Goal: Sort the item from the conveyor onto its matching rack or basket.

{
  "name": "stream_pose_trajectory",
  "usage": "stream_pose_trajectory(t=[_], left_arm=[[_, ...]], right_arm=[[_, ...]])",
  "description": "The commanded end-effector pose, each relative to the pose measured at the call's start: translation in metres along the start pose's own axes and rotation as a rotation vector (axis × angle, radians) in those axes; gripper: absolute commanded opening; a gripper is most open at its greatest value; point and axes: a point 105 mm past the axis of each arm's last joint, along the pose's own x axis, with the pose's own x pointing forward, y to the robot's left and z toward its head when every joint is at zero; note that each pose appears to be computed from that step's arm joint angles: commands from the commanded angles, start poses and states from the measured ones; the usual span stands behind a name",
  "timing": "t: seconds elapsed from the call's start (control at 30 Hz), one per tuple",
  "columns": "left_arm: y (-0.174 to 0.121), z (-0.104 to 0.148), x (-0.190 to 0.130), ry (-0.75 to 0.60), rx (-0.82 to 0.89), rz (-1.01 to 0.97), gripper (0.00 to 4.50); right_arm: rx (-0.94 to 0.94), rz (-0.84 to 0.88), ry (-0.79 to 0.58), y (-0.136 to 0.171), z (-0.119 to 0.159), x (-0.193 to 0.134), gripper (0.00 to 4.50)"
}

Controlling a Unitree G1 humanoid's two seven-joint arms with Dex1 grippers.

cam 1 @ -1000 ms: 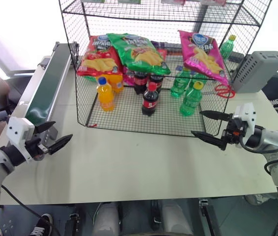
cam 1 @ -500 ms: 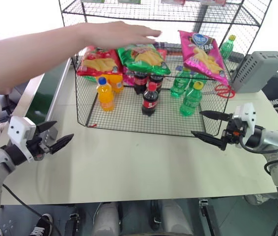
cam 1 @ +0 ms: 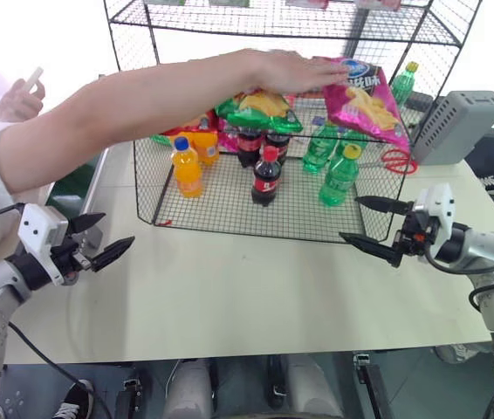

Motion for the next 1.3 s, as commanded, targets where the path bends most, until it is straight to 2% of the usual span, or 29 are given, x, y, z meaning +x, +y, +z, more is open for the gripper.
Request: stream_pose_trajectory(t=[0.03,0.87,1.3], left_arm=[[0.006,0.015,-0.001,-0.021,0.047,0.008,4.50],[0.000,0.013,0.001,-0.043,0.034,0.028,4.50],[0.004,0.009,-0.004,0.008,-0.019,0.053,4.50]], right_arm=[[-0.022,-0.009,-0.025,0.001,0.004,-0.001,4.38],[-0.048,0.019,-0.026,-0.005,0.011,0.006,4.38],[-0.060,0.059,-0.063,0.003,0.018,0.020,4.38]])
